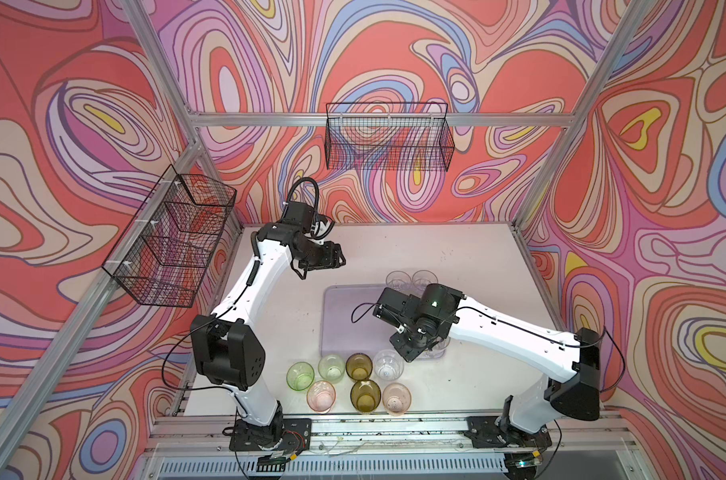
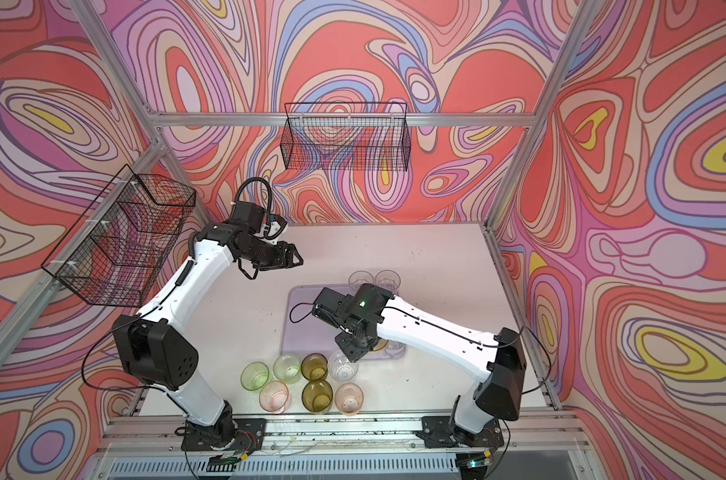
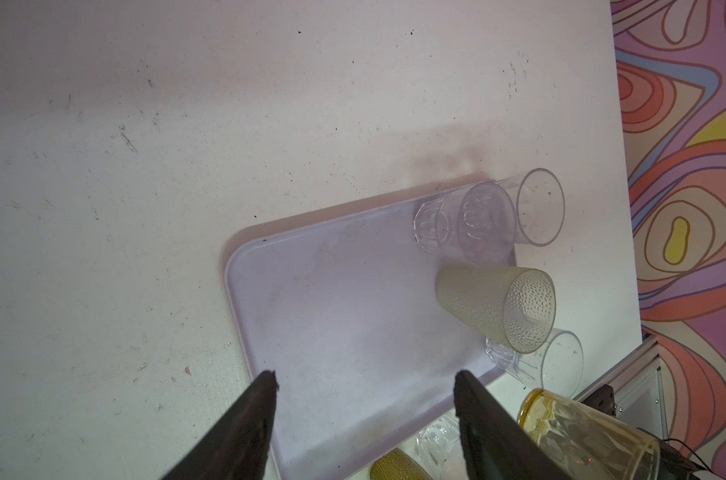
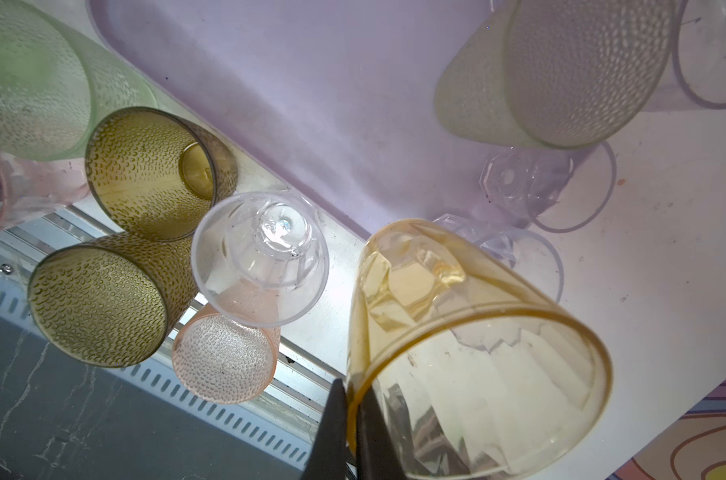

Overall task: Place the glasses into the tray
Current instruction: 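Lift the yellow cup with the right gripper and carry it over the tray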

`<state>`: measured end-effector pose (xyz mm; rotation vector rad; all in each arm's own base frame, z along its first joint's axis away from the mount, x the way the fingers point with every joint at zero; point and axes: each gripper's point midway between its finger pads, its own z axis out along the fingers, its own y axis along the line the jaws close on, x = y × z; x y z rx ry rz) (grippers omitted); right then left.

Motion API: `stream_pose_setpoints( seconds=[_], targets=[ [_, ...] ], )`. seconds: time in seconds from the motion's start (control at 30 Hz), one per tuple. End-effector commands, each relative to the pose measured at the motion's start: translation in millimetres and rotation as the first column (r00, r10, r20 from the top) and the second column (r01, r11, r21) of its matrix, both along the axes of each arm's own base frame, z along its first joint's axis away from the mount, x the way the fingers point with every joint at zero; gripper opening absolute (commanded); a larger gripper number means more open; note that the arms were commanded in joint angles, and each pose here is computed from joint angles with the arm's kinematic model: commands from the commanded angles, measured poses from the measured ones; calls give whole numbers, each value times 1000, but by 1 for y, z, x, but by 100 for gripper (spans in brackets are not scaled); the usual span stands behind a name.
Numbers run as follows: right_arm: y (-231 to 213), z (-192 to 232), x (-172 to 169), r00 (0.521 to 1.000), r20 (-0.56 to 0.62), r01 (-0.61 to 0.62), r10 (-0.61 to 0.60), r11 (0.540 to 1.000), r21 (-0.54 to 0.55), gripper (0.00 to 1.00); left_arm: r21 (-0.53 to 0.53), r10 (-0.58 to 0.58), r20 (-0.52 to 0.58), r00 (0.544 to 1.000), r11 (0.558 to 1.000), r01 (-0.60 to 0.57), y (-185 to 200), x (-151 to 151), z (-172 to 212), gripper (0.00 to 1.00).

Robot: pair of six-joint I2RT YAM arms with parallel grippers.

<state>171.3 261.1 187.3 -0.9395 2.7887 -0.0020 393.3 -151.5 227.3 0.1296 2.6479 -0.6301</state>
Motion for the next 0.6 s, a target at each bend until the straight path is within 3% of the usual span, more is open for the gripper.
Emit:
stream_pose_setpoints(
  seconds=[0.0,0.57],
  targets=[
    [5,5,16,999,42,-2,1,1000,10,0,-5,-2,-14,1000,1000,2,-1,-1,0,71],
    [12,-8,44,999,22,27,-28,999,36,0,-4,-2,-23,1000,1000,2,-1,0,-3,71]
  ],
)
